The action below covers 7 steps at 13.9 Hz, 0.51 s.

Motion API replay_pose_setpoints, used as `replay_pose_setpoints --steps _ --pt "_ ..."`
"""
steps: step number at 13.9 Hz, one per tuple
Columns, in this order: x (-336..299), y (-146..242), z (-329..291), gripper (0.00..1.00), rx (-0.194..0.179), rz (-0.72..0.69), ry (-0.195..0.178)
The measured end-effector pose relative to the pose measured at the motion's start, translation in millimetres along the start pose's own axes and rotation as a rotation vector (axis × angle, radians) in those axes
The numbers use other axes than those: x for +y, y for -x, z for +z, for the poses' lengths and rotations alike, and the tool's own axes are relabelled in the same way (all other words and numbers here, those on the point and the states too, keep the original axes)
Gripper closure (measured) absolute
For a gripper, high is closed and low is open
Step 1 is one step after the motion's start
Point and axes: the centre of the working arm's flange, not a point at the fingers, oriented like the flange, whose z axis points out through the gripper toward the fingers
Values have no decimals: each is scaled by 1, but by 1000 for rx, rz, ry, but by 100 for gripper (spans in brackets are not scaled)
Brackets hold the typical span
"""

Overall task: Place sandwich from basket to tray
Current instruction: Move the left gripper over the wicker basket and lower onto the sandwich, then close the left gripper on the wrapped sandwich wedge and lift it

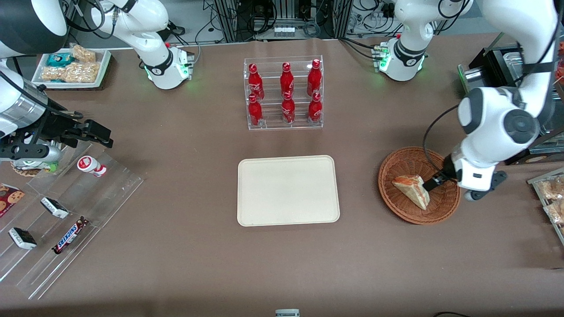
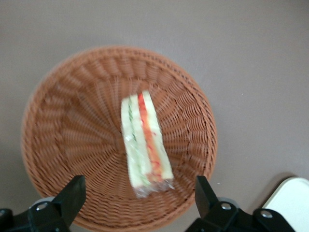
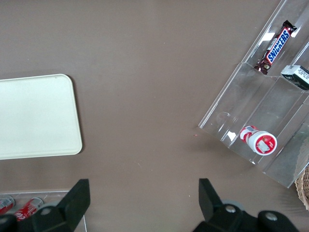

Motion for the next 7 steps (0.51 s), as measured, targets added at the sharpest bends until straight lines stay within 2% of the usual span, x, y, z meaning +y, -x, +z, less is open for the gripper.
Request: replay_pose_setpoints --steps 3,5,7 --pt "3 14 41 0 -20 -35 -62" --pt "1 12 73 0 -35 -41 -74" --pt "0 9 98 0 -36 -48 -68"
